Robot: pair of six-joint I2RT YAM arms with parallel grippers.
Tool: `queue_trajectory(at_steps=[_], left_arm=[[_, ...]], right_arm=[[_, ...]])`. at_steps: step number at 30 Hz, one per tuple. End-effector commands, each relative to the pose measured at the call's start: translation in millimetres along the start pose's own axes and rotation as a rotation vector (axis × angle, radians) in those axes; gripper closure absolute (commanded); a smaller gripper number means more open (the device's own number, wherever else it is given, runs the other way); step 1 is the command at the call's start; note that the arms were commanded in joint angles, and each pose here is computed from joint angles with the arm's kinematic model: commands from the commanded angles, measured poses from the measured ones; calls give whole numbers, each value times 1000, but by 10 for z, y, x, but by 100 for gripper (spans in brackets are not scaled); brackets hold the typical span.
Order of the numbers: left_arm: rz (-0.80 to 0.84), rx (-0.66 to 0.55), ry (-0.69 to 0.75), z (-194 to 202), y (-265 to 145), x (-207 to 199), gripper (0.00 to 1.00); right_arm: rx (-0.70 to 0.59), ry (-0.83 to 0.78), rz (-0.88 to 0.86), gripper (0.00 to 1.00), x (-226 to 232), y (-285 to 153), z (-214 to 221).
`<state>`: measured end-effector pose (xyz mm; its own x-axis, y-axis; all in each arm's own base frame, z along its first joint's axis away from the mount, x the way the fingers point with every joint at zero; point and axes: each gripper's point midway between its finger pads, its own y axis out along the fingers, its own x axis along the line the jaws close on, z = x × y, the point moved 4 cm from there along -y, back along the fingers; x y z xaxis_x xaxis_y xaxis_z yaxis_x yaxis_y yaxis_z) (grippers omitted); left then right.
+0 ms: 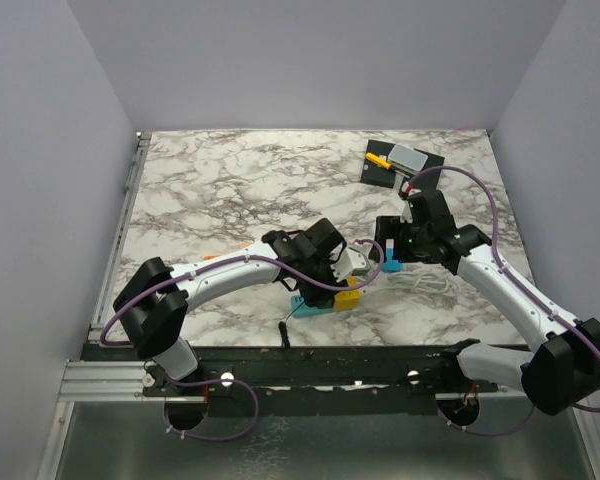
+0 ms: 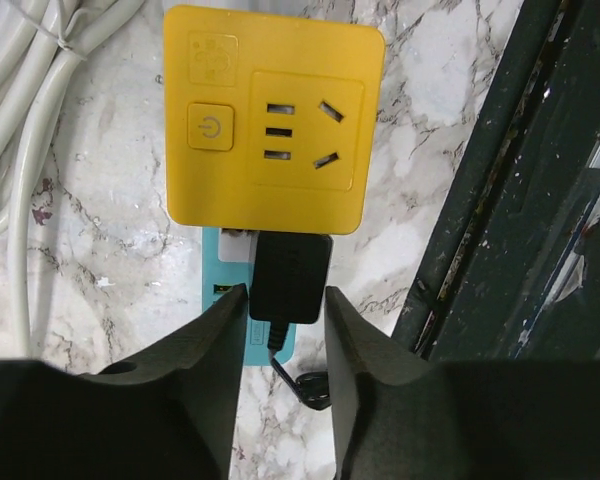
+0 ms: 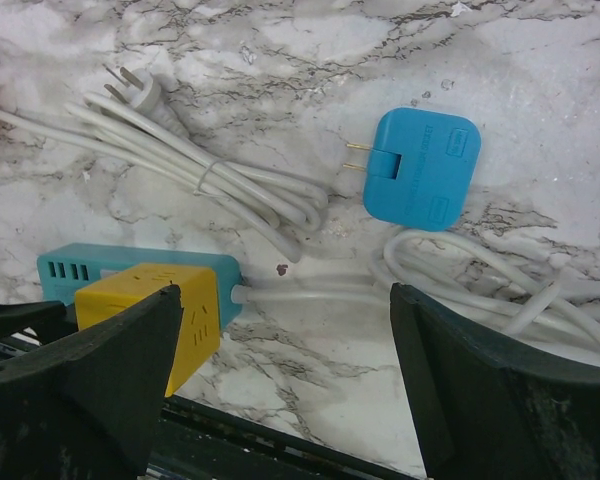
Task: Insert the plug
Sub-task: Press the plug into the socket.
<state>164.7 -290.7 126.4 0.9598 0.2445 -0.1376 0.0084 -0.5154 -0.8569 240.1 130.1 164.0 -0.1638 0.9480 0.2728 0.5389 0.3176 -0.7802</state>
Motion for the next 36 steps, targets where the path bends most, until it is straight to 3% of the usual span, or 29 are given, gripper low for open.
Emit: queue_trajectory(at_steps=[1, 7, 24, 36], left_arm=[[11, -68, 26, -202, -94, -17, 67], [4, -77, 27, -231, -112, -13, 69], [-26, -38, 34, -70, -15, 11, 51], [-36, -93, 25, -251, -109, -31, 50]], right_arm=[[11, 14, -9, 11, -6, -2, 52], [12, 9, -9, 11, -6, -5, 49], [14, 5, -4, 11, -13, -12, 50], [19, 9, -11, 11, -8, 2, 69]])
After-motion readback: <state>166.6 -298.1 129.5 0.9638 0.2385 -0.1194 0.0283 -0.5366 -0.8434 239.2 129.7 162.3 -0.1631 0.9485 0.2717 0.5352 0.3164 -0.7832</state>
